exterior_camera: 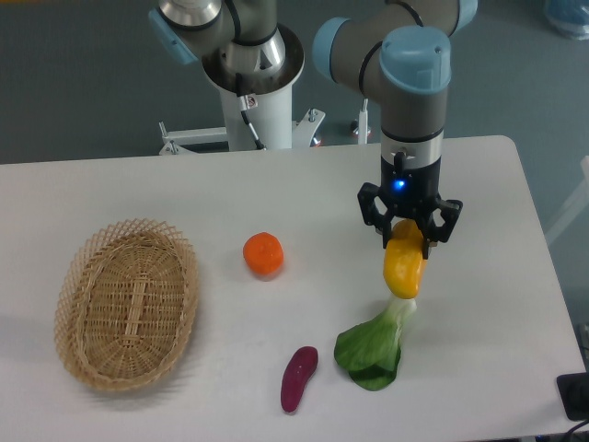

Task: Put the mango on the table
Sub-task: 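Hold the yellow mango in the gripper and move it slightly upward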

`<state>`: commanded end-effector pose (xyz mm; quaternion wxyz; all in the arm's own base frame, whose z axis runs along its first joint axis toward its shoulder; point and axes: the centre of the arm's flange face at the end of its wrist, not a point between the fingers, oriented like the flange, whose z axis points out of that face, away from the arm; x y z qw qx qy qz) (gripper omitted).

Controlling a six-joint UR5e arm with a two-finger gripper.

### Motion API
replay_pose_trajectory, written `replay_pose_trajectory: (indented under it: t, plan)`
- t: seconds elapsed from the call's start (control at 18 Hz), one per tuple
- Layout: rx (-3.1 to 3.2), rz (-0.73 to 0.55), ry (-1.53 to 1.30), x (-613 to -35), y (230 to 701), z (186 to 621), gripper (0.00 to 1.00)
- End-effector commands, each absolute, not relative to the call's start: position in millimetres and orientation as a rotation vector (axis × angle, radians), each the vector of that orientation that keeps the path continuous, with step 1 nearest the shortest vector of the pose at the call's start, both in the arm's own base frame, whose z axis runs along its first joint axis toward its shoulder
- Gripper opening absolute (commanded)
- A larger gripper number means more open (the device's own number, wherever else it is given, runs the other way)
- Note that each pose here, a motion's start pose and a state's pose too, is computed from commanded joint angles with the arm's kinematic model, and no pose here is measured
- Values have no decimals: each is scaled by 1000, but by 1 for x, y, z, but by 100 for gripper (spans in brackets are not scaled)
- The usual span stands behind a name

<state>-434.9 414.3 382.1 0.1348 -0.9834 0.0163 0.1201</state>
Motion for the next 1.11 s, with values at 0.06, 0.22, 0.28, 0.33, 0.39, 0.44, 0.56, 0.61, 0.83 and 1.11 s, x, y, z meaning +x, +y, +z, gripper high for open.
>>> replay_pose_trajectory:
  t: [0.06,0.22,0.28,0.33,0.39,0.44,0.56,0.61,0.83,1.11]
  plan:
    - [-2853,343,49,-435,415,380,59]
    - [-2854,341,46,-436,415,379,59]
    - [-2854,341,48,-436,415,379,59]
    - [-2855,340,48,-436,416,377,59]
    - [-2857,338,46,-438,416,376,59]
    - [-2859,332,48,-439,417,372,59]
    - [-2865,324,47,-445,421,363,58]
    - [-2864,329,47,-450,424,357,59]
    - [-2898,350,122,-477,433,322,58]
    - [-2963,275,439,-482,378,277,58]
